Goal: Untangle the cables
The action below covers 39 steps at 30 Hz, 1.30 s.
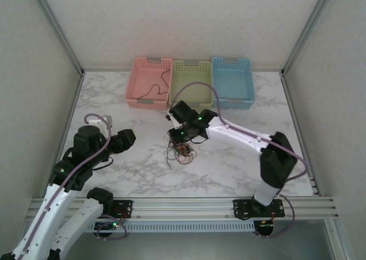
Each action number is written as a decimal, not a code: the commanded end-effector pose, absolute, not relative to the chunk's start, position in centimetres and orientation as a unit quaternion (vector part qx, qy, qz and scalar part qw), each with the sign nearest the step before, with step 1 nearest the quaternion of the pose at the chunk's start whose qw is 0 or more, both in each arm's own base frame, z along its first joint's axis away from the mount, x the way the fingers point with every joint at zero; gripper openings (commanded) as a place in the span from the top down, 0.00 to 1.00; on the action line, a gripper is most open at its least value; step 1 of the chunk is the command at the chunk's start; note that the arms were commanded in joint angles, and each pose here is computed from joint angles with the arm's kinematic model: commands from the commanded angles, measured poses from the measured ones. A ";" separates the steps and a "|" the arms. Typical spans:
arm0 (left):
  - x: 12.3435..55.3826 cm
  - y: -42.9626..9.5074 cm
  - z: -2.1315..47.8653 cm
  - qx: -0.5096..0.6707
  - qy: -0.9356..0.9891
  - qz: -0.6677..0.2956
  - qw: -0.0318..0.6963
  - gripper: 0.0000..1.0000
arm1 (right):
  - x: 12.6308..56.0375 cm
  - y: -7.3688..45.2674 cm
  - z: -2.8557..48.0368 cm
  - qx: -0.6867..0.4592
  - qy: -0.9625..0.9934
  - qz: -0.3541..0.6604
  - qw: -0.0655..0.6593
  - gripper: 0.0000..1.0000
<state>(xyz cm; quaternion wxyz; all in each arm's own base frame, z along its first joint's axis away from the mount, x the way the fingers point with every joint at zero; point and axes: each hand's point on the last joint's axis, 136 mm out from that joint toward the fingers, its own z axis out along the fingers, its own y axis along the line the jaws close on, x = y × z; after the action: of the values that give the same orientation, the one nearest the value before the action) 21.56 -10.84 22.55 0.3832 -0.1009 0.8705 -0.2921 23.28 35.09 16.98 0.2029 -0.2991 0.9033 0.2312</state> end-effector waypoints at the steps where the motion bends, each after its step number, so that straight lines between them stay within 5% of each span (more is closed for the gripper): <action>1: 22.0 -12.9 21.8 -0.104 0.859 -0.350 0.359 0.24 | 22.3 35.5 19.1 -0.334 0.872 0.267 0.239 1.00; 22: 25.8 -22.3 17.2 -0.029 0.853 -0.445 0.270 0.26 | 19.2 34.4 17.0 -0.388 0.845 0.298 0.217 1.00; 39: 27.7 -26.5 12.9 0.020 0.872 -0.437 0.220 0.42 | 18.8 33.9 17.4 -0.386 0.846 0.297 0.216 1.00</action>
<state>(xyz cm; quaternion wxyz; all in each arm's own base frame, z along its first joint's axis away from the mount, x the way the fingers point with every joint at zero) 26.91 -25.05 10.79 0.1999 -0.0096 0.8897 -0.4103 19.65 33.81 16.63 0.2148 -0.3758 0.8555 0.2842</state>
